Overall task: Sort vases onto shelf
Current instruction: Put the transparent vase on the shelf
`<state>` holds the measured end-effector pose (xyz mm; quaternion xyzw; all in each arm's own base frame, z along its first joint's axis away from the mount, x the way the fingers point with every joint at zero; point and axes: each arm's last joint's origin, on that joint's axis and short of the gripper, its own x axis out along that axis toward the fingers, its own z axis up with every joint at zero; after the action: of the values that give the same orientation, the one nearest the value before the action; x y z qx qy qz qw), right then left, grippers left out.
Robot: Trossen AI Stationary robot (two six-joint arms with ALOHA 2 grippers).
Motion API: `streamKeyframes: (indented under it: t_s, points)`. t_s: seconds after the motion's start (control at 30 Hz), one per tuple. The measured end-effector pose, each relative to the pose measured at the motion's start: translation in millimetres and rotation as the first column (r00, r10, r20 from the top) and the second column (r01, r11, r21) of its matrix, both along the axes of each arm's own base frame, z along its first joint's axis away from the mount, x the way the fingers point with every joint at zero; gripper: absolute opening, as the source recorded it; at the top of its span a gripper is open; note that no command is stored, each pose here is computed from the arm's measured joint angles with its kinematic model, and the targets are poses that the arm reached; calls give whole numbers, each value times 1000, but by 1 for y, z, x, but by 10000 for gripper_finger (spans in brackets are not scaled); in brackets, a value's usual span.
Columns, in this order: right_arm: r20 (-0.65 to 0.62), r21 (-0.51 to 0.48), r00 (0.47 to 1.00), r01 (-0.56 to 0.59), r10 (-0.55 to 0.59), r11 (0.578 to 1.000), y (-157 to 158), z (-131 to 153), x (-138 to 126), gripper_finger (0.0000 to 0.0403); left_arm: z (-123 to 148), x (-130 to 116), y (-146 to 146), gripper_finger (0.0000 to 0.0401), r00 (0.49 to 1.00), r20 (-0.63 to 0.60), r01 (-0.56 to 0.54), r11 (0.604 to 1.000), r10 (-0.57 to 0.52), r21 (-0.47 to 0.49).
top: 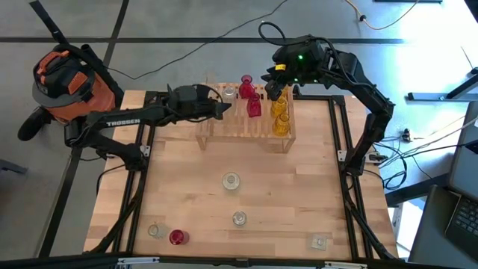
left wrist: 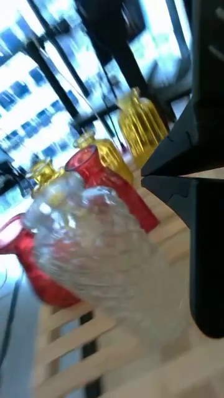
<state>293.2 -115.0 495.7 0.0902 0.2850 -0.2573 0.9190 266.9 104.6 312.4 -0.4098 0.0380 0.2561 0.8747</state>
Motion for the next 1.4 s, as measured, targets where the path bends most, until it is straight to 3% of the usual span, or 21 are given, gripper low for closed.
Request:
streamKeyframes:
  t_s: [0.13, 0.37, 0.67, 1.4]
  points:
    - [-16, 6, 1000, 0, 0, 1000, 0, -1, -1, 99, 12, 2, -1, 0, 991, -128, 42, 996, -32, 77]
    - [-16, 5, 1000, -1, 1, 1000, 0, -1, -1, 99, -1, 5, -7, 0, 971, -231, 81, 994, -62, 75]
    - [-24, 7, 1000, -1, 1, 1000, 0, -2, -1, 99, -21, 21, -8, 0, 948, -318, 30, 992, 12, 126]
    - [-59, 20, 998, 1, 0, 1000, 1, -5, -3, 99, -28, 24, 18, 0, 938, -323, -63, 980, 123, 190]
